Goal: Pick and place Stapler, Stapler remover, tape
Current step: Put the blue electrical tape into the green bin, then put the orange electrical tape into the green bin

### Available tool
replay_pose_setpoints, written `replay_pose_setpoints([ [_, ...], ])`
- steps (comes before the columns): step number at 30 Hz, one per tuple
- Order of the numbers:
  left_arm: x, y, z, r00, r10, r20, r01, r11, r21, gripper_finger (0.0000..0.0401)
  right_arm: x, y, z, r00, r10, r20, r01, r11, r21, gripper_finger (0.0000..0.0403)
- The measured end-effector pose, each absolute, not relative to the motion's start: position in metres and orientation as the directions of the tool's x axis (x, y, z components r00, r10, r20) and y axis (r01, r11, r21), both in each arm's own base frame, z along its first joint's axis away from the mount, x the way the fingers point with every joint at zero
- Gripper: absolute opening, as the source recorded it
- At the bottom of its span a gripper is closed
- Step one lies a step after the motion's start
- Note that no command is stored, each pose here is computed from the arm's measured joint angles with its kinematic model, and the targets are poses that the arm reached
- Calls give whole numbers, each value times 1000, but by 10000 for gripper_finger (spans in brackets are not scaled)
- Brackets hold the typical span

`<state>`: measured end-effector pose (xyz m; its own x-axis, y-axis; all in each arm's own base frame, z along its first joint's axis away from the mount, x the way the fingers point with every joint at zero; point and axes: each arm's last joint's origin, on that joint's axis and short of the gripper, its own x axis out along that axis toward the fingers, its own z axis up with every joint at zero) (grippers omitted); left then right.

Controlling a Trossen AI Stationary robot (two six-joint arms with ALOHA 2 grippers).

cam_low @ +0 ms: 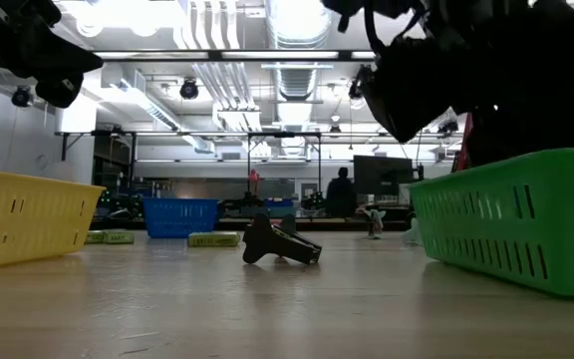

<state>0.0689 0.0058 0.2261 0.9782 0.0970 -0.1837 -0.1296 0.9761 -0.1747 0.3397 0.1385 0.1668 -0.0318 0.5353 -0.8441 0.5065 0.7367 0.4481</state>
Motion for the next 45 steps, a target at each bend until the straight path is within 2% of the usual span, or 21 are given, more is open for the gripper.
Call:
replay_pose_setpoints([
  [7,69,6,226,978,97,-182,-129,976,-174,14,341,132,192,37,556,-830,456,730,509,161],
  [11,70,6,234,990,100,-104,-116,980,-163,14,341,122,218,123,561,-819,397,728,559,185],
  [15,71,6,246,995,101,21,-95,976,-195,14,338,99,240,219,499,-839,422,727,542,188],
  [20,70,6,254,989,102,104,-76,971,-225,14,332,59,264,333,369,-868,482,725,493,180],
  [25,70,6,254,990,101,98,-78,974,-214,14,330,24,280,456,217,-863,457,775,437,176],
  [29,70,6,257,985,104,138,-66,965,-255,14,330,0,286,505,137,-852,418,825,381,175],
  [32,69,9,267,954,192,229,-80,904,-421,14,329,-14,287,512,110,-852,414,837,356,172],
  [36,73,15,270,892,383,240,-157,760,-630,14,327,-31,288,521,77,-850,395,861,320,166],
  [38,77,17,275,857,442,264,-127,679,-723,14,326,-39,288,523,63,-850,378,877,298,163],
  [41,87,20,282,789,532,306,-117,620,-776,14,325,-52,288,528,41,-848,370,887,274,158],
  [45,103,23,291,736,566,371,-80,617,-783,14,324,-65,289,542,18,-840,352,903,246,151],
])
